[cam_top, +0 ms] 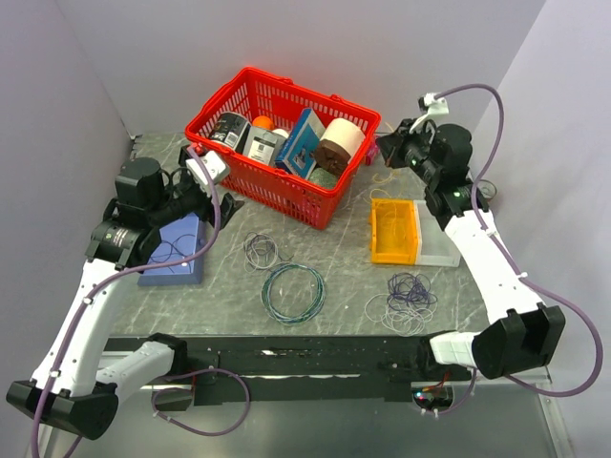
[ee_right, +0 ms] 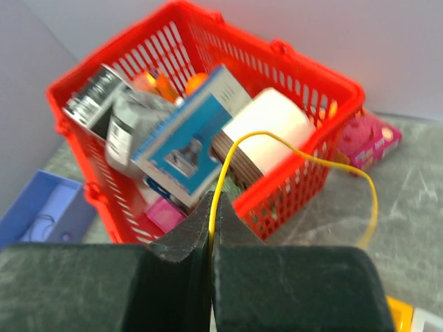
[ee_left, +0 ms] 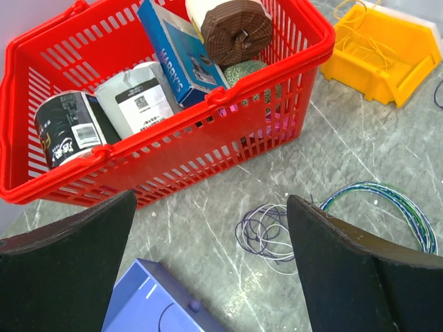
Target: Untangle the cables
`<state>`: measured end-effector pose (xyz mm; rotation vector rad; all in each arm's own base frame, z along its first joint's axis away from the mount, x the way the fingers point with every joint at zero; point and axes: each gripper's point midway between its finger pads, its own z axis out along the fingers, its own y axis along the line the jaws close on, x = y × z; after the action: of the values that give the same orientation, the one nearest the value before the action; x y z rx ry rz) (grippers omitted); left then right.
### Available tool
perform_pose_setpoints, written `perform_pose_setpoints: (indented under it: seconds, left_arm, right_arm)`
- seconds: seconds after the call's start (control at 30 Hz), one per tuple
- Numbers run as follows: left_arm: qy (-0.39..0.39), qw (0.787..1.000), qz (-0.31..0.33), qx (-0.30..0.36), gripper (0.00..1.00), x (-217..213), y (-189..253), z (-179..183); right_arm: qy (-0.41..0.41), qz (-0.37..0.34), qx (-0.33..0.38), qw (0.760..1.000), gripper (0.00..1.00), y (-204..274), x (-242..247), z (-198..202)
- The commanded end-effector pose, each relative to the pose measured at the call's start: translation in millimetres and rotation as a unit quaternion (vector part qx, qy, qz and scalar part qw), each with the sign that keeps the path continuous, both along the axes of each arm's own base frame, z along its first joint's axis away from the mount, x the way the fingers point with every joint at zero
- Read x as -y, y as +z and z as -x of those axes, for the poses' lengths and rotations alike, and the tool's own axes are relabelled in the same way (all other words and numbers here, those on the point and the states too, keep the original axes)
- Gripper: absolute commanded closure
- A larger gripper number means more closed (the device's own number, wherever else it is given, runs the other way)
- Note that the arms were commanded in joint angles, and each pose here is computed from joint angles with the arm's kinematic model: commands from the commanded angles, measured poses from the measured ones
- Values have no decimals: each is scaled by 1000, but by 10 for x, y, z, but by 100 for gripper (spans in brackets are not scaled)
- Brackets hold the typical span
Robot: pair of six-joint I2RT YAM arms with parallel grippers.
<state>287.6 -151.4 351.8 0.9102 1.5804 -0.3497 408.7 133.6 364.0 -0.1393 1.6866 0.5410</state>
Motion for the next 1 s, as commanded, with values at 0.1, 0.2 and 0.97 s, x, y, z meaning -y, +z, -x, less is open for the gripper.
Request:
perform_pose_setpoints:
  seconds: [0.1, 0.2, 0.97]
  left_arm:
    - [4, 1000, 4, 30, 4, -16, 141, 6]
    - [5, 999, 3, 32, 4, -21, 150, 9]
    - [14, 999, 10, 28, 4, -30, 143, -23]
  right_arm:
    - [-50, -10, 12, 999, 100, -126, 259, -132]
    - [-58, -8, 16, 998, 100, -103, 340, -110]
    - [-84, 2, -124, 989, 100, -1258, 535, -54]
